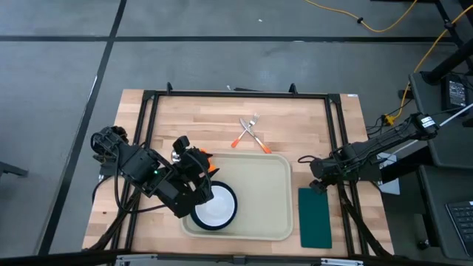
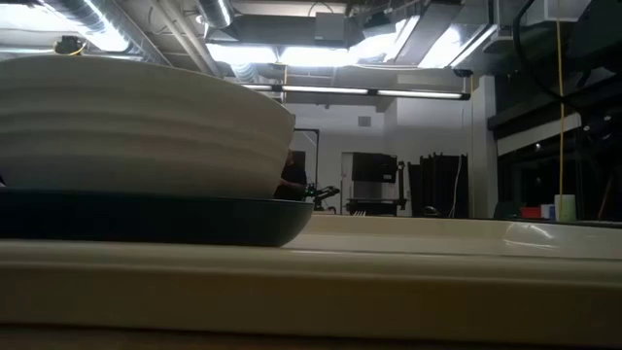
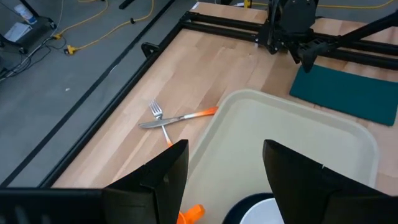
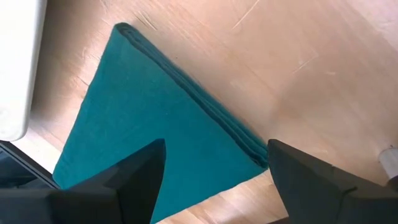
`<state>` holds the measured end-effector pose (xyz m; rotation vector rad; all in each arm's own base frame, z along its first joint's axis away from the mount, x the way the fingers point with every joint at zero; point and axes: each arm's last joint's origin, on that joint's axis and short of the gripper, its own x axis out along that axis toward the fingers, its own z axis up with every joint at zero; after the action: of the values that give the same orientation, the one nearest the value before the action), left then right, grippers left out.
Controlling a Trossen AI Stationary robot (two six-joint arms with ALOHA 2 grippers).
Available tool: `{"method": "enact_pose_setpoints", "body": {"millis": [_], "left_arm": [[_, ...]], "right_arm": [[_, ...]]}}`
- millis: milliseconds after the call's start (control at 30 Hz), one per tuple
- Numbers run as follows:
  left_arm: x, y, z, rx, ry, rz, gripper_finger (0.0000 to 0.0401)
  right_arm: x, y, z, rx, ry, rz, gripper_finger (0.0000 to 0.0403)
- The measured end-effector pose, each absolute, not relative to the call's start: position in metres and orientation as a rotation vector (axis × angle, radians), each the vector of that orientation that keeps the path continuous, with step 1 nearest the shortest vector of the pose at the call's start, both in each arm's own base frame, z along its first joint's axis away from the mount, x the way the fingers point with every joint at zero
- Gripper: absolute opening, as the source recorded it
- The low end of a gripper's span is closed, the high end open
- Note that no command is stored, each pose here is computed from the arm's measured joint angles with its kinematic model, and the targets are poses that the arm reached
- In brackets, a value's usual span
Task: Set up tray
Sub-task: Put the green napkin on the brown tray
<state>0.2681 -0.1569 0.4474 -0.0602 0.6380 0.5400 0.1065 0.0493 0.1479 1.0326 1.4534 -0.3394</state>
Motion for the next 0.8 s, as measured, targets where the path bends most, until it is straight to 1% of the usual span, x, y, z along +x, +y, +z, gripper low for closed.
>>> {"method": "enact_pose_setpoints", "body": {"millis": [800], "left_arm": [[0.2679,-0.1575,0.4472,-0.057,0.648,0.529,0.02]], "right_arm": [[0.1071,0.0495,0.1481,1.079,1.446,-0.377,0.0283]]}}
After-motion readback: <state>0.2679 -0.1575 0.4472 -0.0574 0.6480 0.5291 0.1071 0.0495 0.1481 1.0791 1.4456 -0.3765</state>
